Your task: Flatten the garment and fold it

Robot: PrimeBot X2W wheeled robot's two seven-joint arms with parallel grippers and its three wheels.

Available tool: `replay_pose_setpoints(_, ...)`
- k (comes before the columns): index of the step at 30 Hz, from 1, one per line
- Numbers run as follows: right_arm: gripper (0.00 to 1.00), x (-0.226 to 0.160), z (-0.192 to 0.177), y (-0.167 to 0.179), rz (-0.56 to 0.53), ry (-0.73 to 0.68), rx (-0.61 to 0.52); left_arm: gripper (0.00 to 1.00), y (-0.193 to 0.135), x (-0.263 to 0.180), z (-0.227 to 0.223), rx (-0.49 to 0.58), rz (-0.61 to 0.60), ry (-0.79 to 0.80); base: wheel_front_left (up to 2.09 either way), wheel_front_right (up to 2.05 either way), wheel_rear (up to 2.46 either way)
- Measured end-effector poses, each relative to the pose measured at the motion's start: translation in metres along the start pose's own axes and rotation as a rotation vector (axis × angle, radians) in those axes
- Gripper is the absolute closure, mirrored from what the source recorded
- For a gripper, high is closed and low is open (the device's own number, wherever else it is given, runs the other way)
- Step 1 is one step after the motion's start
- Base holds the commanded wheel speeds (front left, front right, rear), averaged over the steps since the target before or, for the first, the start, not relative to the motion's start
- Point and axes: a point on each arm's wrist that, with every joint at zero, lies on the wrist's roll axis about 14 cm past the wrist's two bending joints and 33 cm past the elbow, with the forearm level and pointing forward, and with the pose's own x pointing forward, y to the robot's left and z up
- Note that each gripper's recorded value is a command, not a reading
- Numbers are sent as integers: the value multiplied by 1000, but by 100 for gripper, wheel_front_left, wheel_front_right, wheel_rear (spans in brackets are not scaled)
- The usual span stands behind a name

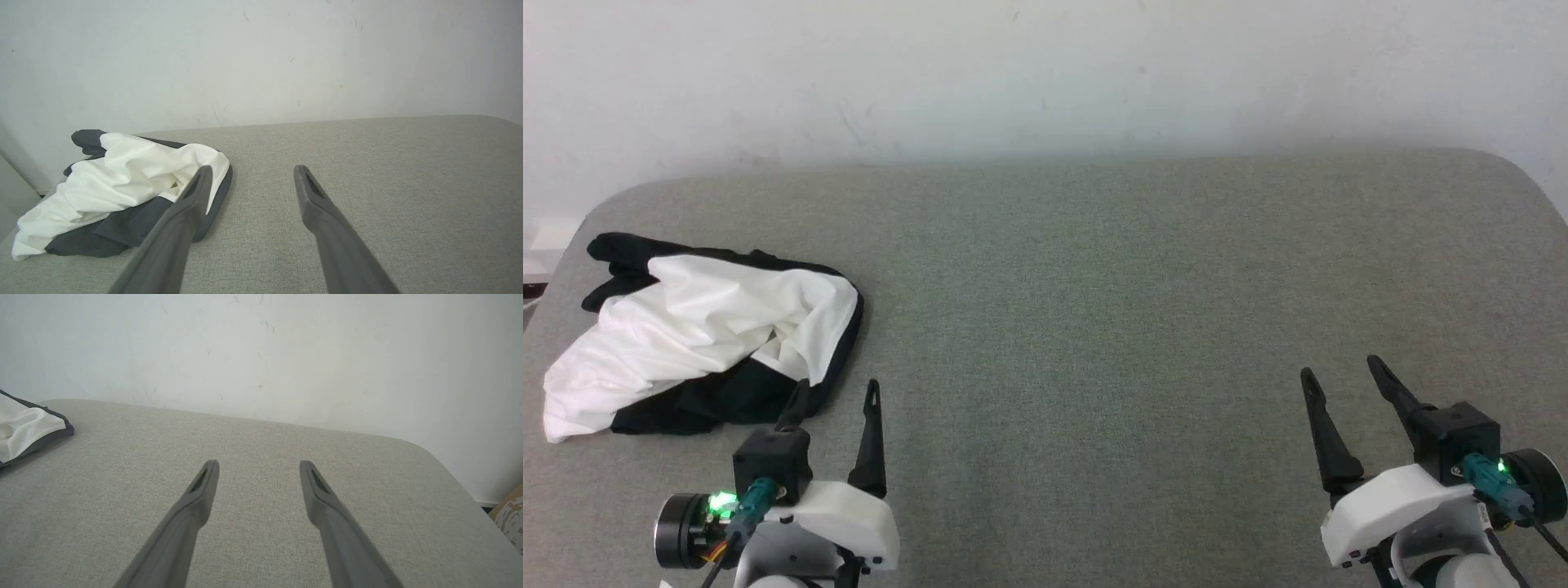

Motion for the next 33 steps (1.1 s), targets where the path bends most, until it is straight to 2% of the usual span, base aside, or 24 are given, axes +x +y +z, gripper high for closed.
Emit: replay_pose_setpoints(33,0,2,2,-20,-58,-50,37,0,8,-5,9,-28,28,-70,0,0,0)
